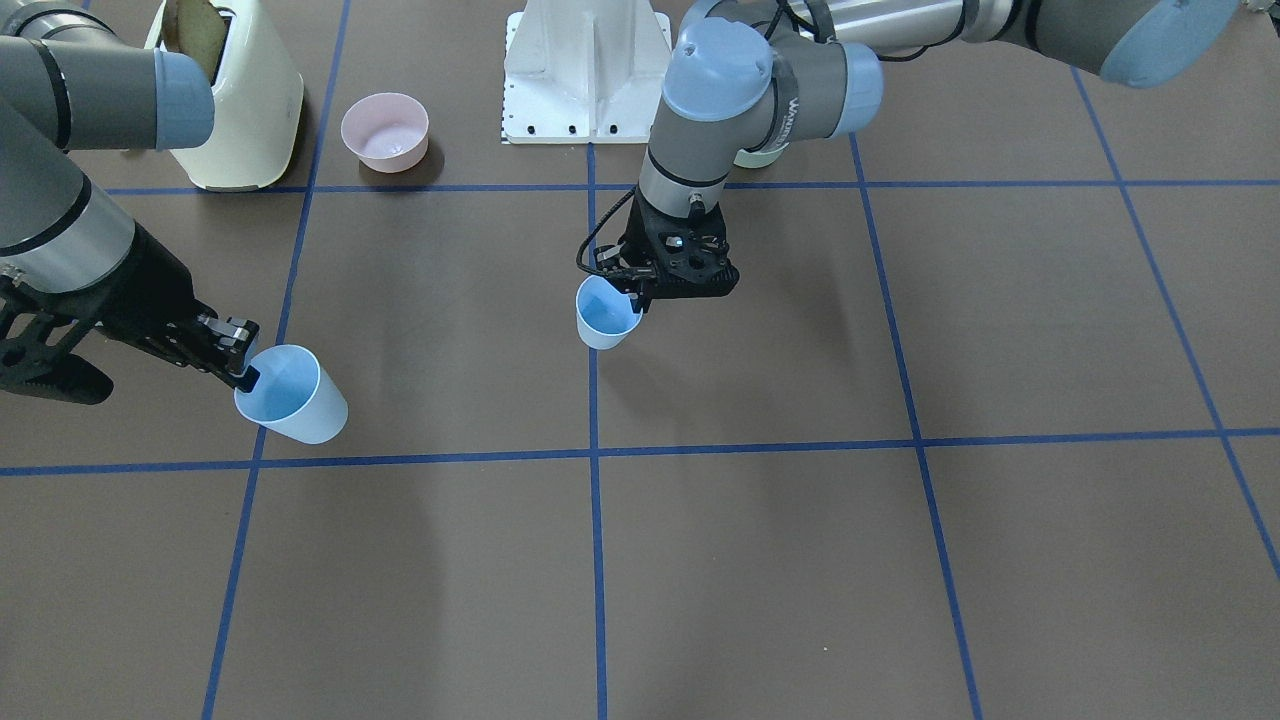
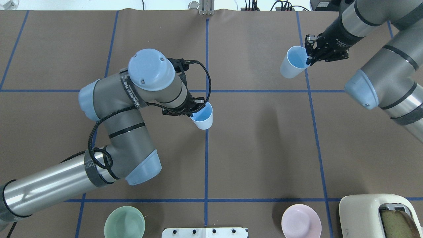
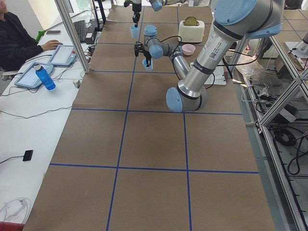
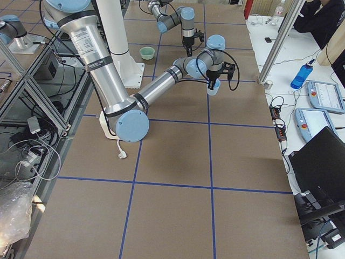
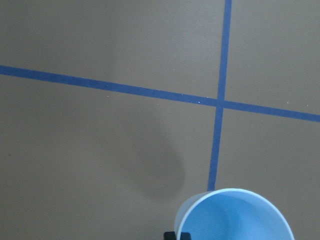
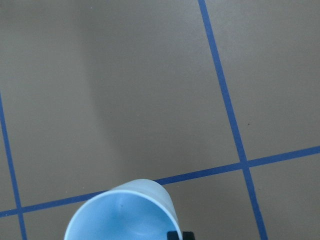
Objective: Stack blue cups with both arms
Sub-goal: 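Carry the left cup to the table center while the right gripper lifts its cup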
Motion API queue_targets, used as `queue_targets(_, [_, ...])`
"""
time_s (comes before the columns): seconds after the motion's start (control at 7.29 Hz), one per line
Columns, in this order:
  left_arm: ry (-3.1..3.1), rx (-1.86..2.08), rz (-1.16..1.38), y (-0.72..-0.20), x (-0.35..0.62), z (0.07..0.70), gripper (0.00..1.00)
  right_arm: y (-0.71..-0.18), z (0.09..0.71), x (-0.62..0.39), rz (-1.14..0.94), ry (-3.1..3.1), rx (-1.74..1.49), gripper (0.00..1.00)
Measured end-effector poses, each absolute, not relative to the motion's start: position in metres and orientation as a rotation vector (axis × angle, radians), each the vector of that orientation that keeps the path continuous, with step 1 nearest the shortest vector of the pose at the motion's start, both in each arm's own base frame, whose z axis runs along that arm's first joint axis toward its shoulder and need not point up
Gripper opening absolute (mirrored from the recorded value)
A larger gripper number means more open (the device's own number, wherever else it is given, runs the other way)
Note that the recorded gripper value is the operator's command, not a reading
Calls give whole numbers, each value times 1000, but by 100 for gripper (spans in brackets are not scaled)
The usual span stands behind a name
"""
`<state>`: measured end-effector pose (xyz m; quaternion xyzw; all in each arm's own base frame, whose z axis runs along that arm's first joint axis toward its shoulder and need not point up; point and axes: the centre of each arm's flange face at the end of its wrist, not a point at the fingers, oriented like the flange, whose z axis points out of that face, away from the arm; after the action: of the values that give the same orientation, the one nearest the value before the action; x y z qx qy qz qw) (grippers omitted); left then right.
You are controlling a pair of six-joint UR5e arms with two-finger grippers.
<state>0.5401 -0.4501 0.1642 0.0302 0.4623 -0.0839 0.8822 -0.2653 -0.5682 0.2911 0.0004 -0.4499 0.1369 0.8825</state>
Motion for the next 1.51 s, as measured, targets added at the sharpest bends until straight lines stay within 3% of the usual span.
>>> queue_targets(0.82, [927,86,-169,-431,571,171,0,-561,273,-269,280,-938,1,0])
queue_targets(0.96, [928,88,-168,-431,571,171,22,-561,273,-270,279,-938,2,0])
queue_targets(1.1, [930,89,-167,-430,571,170,36,-561,273,-270,279,-939,1,0])
queue_targets(1.24, [933,90,-166,-430,571,170,76,-560,272,-271,278,-940,1,0])
queue_targets(1.37, [936,91,-165,-430,571,169,97,-560,272,-271,276,-941,2,0])
queue_targets(1.51, [945,94,-161,-429,569,165,98,-559,271,-272,272,-943,2,0])
